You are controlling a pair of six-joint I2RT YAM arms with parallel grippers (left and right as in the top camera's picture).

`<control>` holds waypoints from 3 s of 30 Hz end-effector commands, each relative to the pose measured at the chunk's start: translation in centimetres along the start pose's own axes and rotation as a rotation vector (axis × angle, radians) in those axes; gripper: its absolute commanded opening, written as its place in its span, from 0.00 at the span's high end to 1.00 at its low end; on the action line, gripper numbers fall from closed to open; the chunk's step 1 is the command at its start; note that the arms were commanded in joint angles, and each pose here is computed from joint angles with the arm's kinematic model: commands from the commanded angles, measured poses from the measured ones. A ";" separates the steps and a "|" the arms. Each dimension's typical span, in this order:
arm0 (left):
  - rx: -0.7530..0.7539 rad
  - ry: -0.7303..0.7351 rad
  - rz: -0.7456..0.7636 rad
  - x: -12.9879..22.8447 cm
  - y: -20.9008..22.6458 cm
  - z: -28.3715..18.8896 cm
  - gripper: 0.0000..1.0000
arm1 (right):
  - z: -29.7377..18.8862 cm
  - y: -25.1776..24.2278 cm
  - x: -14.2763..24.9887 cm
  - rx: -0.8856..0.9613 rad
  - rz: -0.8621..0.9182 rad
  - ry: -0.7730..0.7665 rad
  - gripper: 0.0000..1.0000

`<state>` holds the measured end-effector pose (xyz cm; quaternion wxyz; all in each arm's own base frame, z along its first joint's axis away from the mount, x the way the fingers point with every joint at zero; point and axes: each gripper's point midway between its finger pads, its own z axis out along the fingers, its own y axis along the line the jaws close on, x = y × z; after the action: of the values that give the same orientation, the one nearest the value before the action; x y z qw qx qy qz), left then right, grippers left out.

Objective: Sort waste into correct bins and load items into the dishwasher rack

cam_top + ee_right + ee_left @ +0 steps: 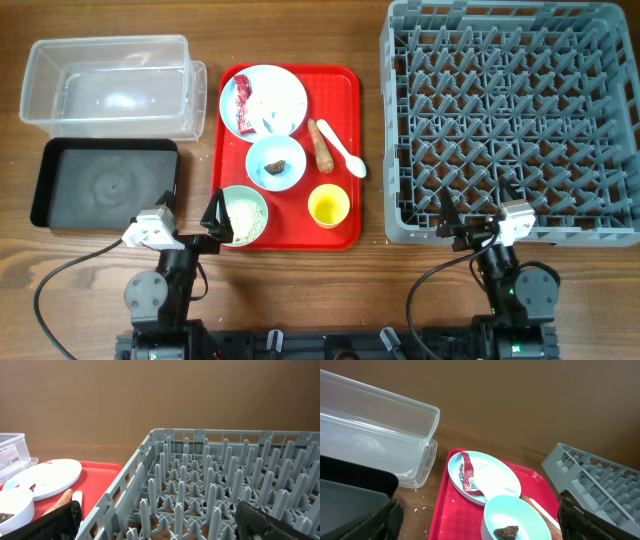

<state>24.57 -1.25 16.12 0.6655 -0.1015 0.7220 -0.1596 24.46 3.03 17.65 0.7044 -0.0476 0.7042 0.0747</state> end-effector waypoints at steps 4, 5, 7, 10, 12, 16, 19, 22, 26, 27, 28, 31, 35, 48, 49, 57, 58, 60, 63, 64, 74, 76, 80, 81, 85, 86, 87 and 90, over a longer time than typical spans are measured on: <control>0.003 -0.010 0.004 -0.1 -0.1 0.0 0.00 | 0.0 -0.4 -0.5 0.026 -0.016 -0.022 0.01; 0.003 -0.010 0.004 -0.1 -0.1 0.0 0.00 | 0.0 -0.4 -0.6 0.026 -0.016 -0.026 0.00; 0.042 -0.004 0.002 0.0 -0.8 0.0 0.00 | 0.0 0.2 -1.2 -0.009 -0.011 -0.052 0.00; 0.096 -0.027 0.010 -0.7 -1.8 -0.1 0.00 | -0.2 1.2 -2.3 -0.067 -0.021 -0.095 0.00; 0.120 -0.068 0.019 -1.7 -2.3 -0.2 0.00 | -0.3 1.6 -3.2 -0.092 0.016 -0.128 0.00; 0.146 -0.128 0.031 -3.7 -3.2 -0.4 0.00 | -0.5 1.7 -4.9 -0.095 0.033 -0.153 0.00; 0.151 -0.128 0.032 -5.7 -4.0 -0.5 0.00 | -0.5 1.6 -6.7 -0.083 0.018 -0.164 0.00; 0.156 -0.111 0.039 -7.7 -4.9 0.0 0.00 | -0.1 1.6 -8.1 -0.080 -0.022 -0.158 0.00; 0.173 -0.058 0.055 -10.8 -6.6 1.5 0.00 | 1.2 1.4 -10.1 -0.077 -0.032 -0.108 0.00; 0.179 -0.028 0.053 -11.5 -7.0 2.2 0.00 | 1.6 1.4 -10.5 -0.075 -0.031 -0.082 0.00; 0.177 0.001 0.047 -12.2 -7.3 2.9 0.00 | 2.2 1.3 -10.8 -0.074 -0.033 -0.054 0.00; 0.207 0.104 0.025 -13.6 -8.5 5.5 0.00 | 3.8 1.0 -11.4 -0.071 -0.036 0.017 0.00; 0.222 0.292 -0.028 -14.8 -9.7 10.1 0.00 | 6.6 0.6 -11.1 -0.069 -0.010 0.140 0.00; -0.012 0.896 0.047 -4.7 -8.6 21.5 0.00 | 9.1 -1.6 -6.3 0.032 0.075 0.715 0.00; -0.024 0.937 0.046 -2.8 -8.1 22.1 0.00 | 9.1 -1.6 -6.3 0.032 0.082 0.754 0.00; -0.078 1.077 0.016 3.7 -5.7 23.5 0.00 | 10.9 -0.7 -5.9 -0.012 0.175 0.814 0.00; -0.073 1.069 0.019 3.7 -5.9 23.7 0.00 | 10.9 -0.3 -5.8 -0.025 0.201 0.815 0.00; -0.063 1.041 0.023 3.3 -6.0 24.3 0.00 | 11.0 0.1 -5.8 -0.045 0.218 0.817 0.00; -0.048 0.998 0.029 2.9 -6.2 25.3 0.00 | 10.9 0.1 -5.8 -0.044 0.219 0.821 0.00; -0.046 0.992 0.031 3.0 -6.2 25.6 0.00 | 10.9 0.1 -5.7 -0.044 0.219 0.822 0.00; -0.140 1.040 0.078 8.1 -3.3 27.3 0.00 | 11.0 0.0 -5.8 -0.041 0.213 0.818 0.00; -0.157 1.081 0.090 10.4 -2.9 27.2 0.00 | 11.1 -0.2 -5.8 -0.034 0.210 0.817 0.00; -0.207 1.122 0.120 13.0 -2.2 27.0 0.00 | 11.3 -0.3 -5.1 -0.026 0.211 0.834 0.00; -0.224 1.126 0.120 13.5 -2.1 26.9 0.00 | 11.3 -0.4 -4.9 -0.025 0.212 0.841 0.00; -0.226 1.156 0.132 15.2 -2.1 26.8 0.00 | 11.7 -0.5 -3.8 -0.022 0.221 0.873 0.00; -0.232 1.165 0.134 15.7 -1.9 26.7 0.00 | 11.8 -0.5 -3.5 -0.022 0.223 0.882 0.00; -0.240 1.177 0.135 16.2 -1.6 26.5 0.00 | 11.9 -0.5 -3.2 -0.021 0.224 0.890 0.00; -0.258 1.202 0.139 17.5 -0.9 26.3 0.00 | 12.0 -0.6 -2.8 -0.020 0.226 0.902 0.00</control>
<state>49.49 -11.32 1.49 0.1609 -0.0174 0.9842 -0.0717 35.73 4.47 20.20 0.3131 -0.0117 0.9411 0.1269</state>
